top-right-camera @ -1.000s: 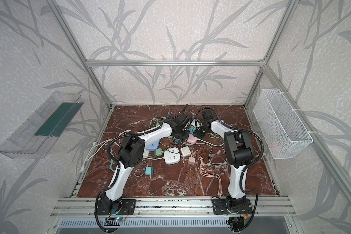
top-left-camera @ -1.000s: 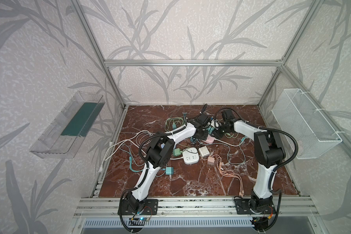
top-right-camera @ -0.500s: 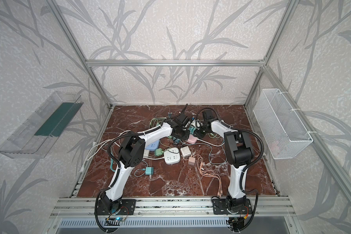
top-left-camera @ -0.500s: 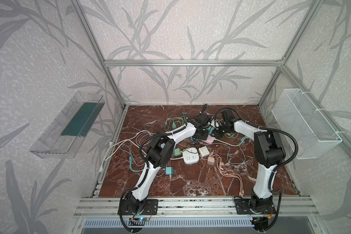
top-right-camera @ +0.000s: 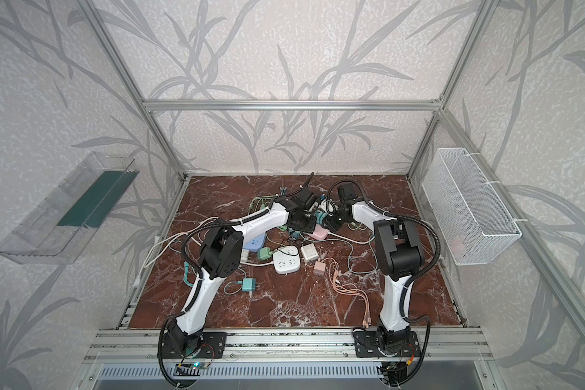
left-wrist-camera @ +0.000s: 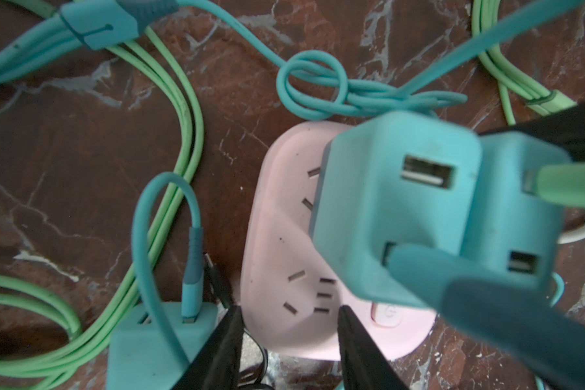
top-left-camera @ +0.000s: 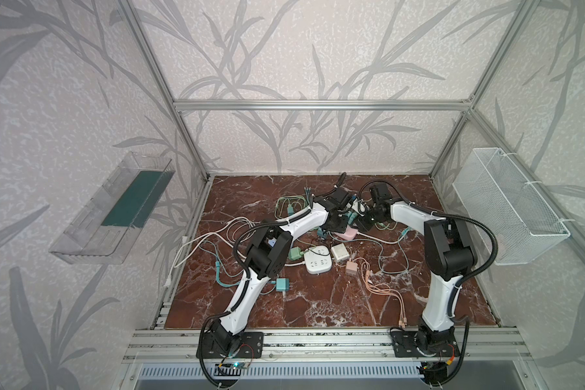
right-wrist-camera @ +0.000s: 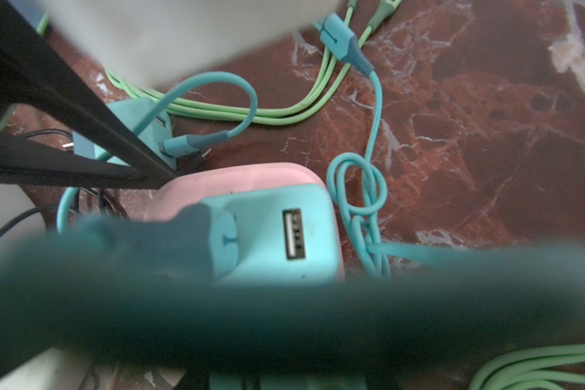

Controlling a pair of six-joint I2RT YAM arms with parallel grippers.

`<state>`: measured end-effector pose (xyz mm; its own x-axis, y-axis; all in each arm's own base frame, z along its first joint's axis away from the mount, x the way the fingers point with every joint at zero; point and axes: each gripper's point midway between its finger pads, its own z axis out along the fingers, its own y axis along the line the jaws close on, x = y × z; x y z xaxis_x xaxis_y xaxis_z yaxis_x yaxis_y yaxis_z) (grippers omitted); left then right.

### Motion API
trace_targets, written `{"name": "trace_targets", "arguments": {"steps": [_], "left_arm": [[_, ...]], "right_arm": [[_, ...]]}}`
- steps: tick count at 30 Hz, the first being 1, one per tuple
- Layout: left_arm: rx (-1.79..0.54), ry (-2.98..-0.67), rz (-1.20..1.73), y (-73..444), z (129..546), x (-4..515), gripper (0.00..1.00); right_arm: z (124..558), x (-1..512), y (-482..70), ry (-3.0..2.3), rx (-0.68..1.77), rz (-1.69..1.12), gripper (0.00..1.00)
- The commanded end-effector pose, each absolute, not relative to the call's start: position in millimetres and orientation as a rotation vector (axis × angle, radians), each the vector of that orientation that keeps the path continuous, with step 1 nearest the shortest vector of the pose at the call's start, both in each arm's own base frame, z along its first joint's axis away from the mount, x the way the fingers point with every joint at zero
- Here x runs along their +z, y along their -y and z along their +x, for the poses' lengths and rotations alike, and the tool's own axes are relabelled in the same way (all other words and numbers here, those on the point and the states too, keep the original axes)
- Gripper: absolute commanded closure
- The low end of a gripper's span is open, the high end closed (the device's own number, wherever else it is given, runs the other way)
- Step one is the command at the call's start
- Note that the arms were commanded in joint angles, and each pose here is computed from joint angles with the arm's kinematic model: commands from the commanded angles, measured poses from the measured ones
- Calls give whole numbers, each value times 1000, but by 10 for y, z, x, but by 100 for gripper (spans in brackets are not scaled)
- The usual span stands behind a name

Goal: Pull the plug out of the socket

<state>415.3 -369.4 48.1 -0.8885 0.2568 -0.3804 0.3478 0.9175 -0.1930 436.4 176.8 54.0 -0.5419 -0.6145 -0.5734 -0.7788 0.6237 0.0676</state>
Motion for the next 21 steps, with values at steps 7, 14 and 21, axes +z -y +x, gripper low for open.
{"name": "trace_targets", "arguments": {"steps": [7, 14, 21], "left_arm": [[-233, -2859, 460, 3524, 3960, 78, 54], [-257, -2894, 447, 3562, 3934, 22, 54], [-251, -2905, 437, 3543, 3922, 0, 54]], "right_arm": [[4373, 864, -1881, -2274, 470, -1033, 84], [4359, 876, -1817, -2246, 406, -1013, 84], [4318, 900, -1826, -2219, 414, -1011, 86]]}}
